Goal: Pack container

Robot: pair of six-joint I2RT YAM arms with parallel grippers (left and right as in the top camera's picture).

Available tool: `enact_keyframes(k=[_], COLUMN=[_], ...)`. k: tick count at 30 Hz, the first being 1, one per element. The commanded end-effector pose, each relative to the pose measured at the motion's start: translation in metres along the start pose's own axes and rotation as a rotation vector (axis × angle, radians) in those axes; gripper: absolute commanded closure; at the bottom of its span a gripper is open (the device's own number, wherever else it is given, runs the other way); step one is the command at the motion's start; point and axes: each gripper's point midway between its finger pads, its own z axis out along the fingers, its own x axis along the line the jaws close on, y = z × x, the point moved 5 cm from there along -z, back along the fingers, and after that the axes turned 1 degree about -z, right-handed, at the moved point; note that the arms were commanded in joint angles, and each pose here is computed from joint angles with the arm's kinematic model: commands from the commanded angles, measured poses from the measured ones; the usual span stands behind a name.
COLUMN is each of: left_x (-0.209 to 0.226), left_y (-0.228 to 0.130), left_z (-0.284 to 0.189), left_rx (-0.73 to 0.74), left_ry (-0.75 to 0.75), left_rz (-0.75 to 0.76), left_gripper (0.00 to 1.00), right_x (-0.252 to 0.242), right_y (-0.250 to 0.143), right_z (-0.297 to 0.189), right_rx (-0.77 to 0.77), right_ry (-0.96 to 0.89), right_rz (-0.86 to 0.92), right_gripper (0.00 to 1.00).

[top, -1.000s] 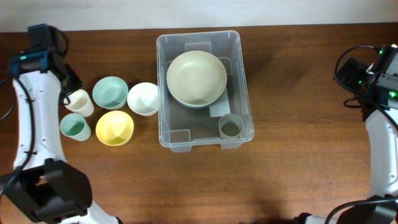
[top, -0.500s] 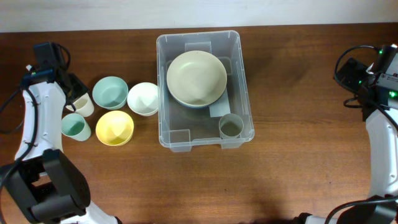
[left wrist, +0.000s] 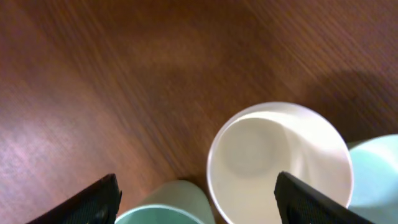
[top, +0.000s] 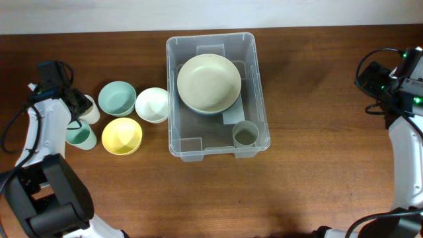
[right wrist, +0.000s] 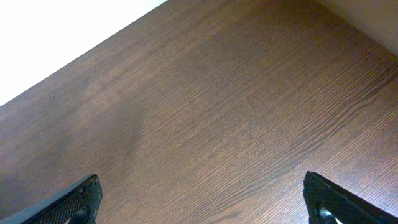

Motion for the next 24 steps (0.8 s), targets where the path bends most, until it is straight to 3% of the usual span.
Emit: enact_keyframes(k=[1, 17, 24], left_x=[0.001, 0.0, -0.011], left_y=[-0.002, -0.002, 0.0], left_z=[0.006, 0.005, -0.017], left_rx=[0.0, 0.002, -0.01], left_ry=[-0.003, -0.011, -0.108], left_rz=[-0.015, -0.011, 0.15], left_gripper=[0.2, 0.22, 0.25], right_x=[-0.001, -0.001, -0.001], right_y=[0.006, 0.006, 0.006], right_z=[-0.004, -0.004, -0.004], right_rx=[-0.02, -0.02, -0.02], right_ry=[-0.006, -0.006, -0.006], right_rz=[0.005, 0.005, 0.005], right_gripper=[0.01, 0.01, 0.01])
